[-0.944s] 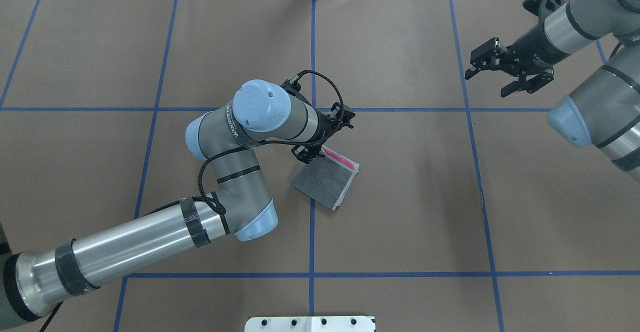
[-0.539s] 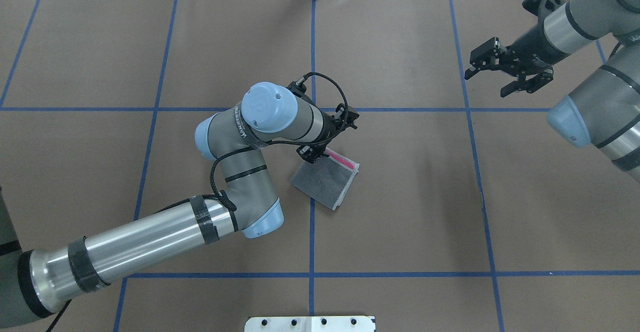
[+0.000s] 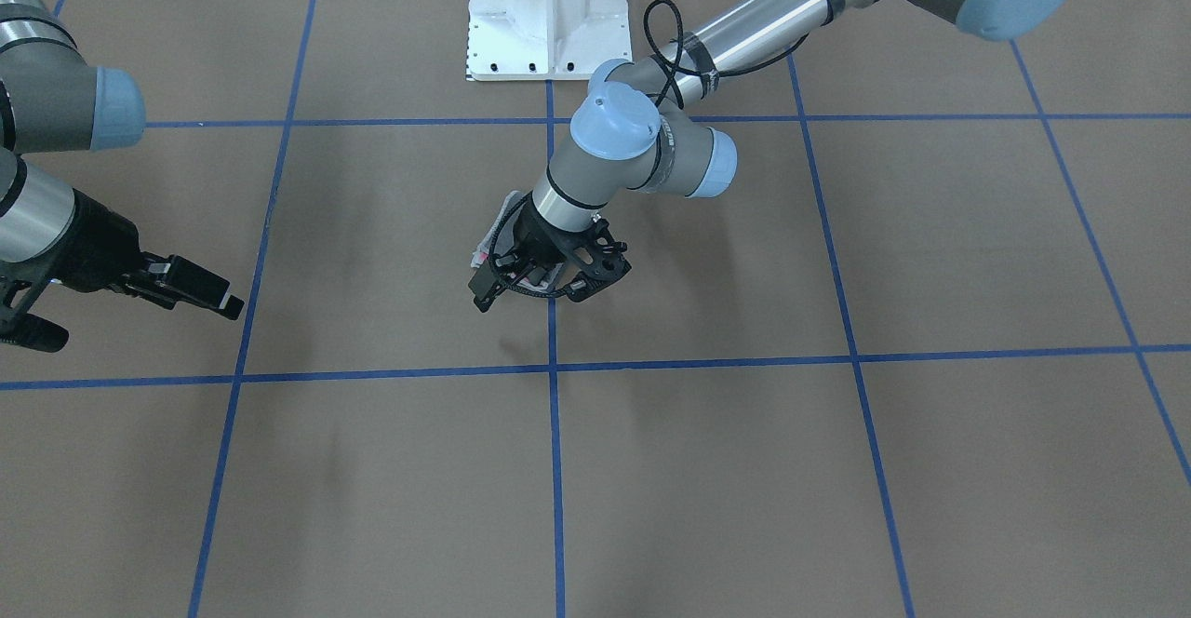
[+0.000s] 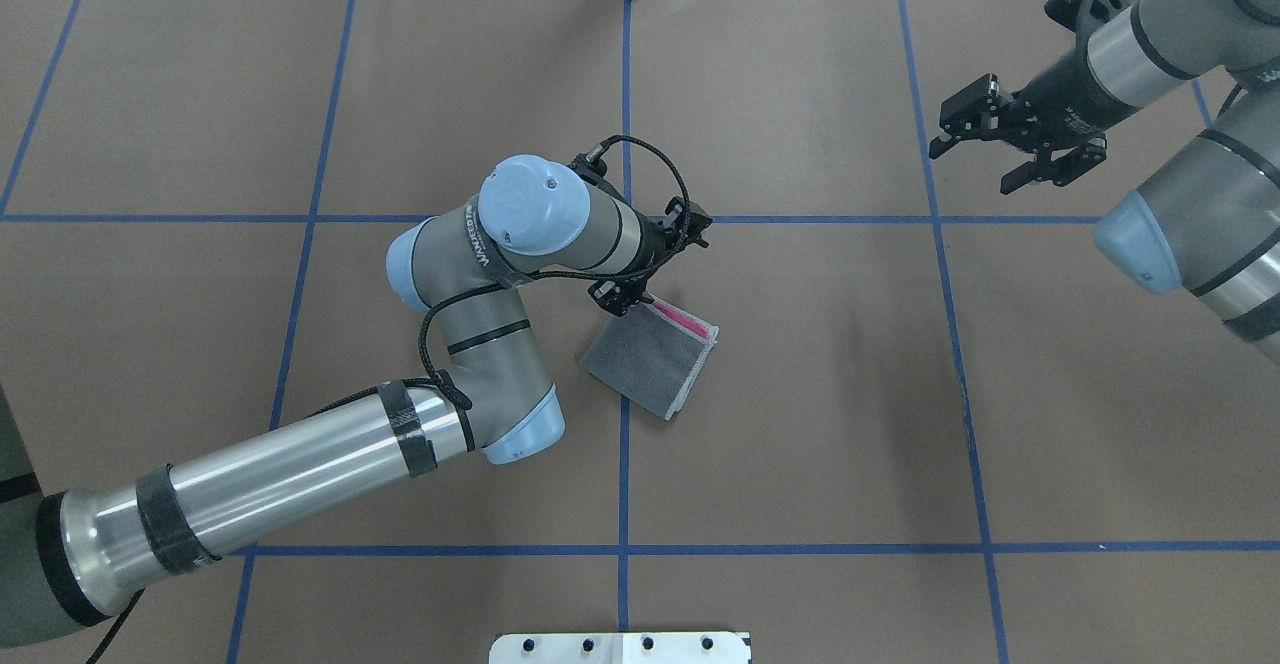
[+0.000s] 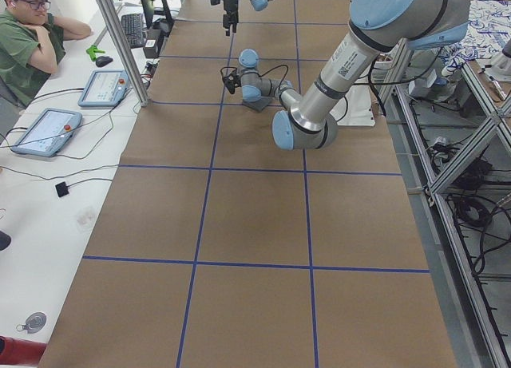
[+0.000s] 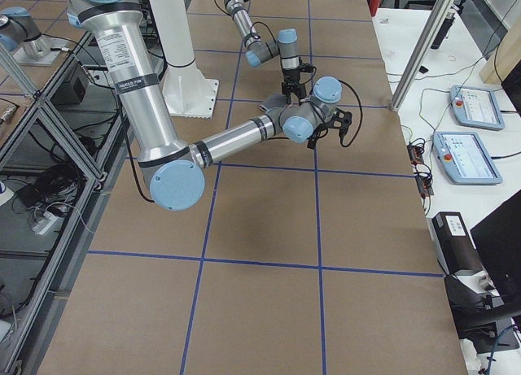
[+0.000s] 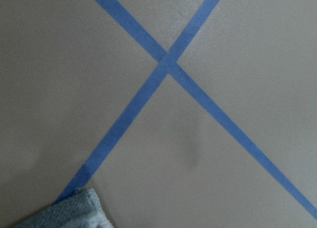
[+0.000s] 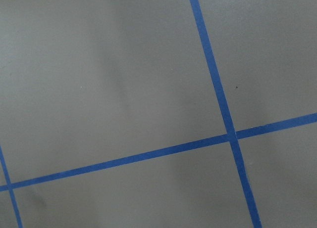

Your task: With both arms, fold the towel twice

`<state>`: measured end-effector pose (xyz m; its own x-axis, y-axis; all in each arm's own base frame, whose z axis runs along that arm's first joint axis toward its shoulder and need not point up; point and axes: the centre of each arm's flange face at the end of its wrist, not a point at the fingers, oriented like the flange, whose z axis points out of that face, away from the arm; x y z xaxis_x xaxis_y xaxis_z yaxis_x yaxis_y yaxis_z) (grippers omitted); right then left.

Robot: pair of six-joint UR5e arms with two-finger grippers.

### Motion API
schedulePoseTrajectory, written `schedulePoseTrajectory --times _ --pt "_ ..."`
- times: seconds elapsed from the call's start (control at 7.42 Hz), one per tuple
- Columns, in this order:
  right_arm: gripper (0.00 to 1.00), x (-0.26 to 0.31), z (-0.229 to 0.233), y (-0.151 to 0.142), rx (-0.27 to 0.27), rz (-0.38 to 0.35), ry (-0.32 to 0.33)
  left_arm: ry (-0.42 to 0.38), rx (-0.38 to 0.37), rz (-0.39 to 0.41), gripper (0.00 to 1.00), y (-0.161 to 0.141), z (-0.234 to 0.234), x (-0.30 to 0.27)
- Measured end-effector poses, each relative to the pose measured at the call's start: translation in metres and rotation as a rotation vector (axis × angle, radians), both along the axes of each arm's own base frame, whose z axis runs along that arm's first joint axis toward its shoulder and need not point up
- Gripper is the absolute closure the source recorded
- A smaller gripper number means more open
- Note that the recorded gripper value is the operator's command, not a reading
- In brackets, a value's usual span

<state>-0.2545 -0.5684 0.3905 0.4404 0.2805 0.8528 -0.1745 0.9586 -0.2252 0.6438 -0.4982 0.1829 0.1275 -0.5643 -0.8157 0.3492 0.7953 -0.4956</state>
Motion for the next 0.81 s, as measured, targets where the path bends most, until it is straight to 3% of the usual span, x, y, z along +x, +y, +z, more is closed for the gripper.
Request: schedulePoseTrajectory --times 0.54,0.81 --pt "0.0 0.0 -0.004 -0.005 0.033 0.037 0.027 -0.004 0.023 -0.076 0.01 -0.054 -0.003 -0.045" --pt "0.0 0.0 -0.004 -0.012 0.087 0.077 0.044 -0.063 0.155 -0.074 0.01 -0.083 0.0 -0.073"
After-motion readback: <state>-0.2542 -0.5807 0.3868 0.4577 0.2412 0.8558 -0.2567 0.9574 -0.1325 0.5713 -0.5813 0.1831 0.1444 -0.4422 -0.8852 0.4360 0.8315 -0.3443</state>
